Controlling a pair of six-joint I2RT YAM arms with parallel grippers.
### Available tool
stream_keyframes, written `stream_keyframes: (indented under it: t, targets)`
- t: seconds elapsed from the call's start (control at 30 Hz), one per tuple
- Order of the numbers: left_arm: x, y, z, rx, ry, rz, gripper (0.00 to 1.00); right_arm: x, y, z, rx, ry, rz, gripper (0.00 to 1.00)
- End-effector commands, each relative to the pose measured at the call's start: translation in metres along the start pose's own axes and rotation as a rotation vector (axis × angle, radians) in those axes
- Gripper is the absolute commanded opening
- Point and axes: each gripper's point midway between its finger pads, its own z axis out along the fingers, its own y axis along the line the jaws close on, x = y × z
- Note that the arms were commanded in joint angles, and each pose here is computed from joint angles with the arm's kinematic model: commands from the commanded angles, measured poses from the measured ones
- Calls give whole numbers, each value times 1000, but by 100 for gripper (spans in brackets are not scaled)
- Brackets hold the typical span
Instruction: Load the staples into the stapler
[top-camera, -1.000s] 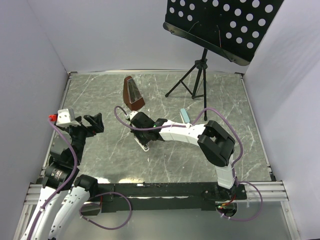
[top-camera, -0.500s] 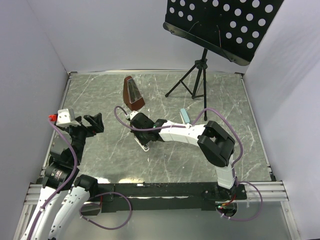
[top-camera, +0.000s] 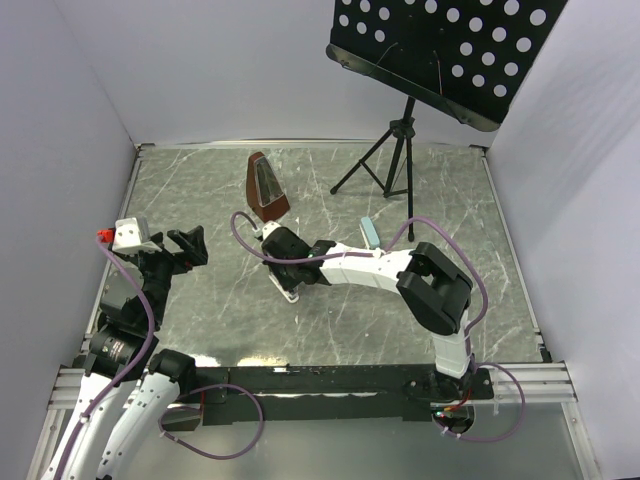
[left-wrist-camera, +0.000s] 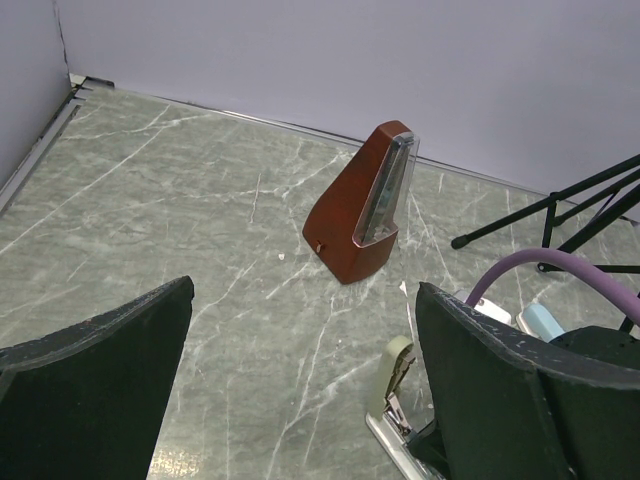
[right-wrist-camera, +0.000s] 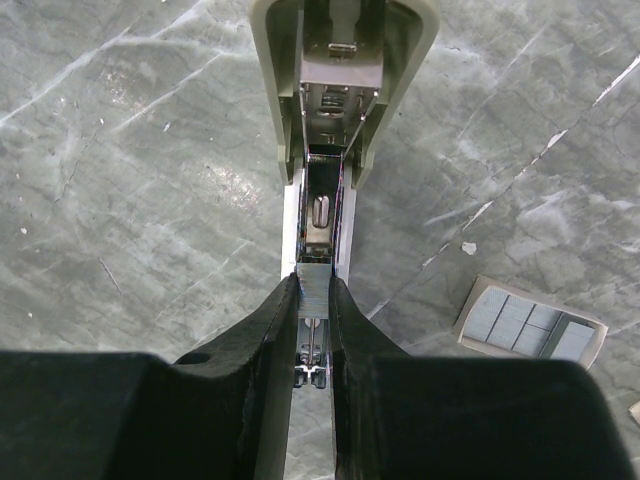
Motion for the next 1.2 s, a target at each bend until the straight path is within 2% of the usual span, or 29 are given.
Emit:
stream_keyframes:
  t: [0.0, 0.33, 1.17]
  targets:
    - [-11, -5, -1, 21, -45, -18, 97, -1, -3, -10, 8, -5, 3, 19]
    - [-12, -5, -1, 23, -46, -18, 97, 4, 4, -9, -33, 19, 0, 22]
    - [-11, -6, 0, 26, -43, -18, 97, -1, 0, -17, -17, -27, 19, 31]
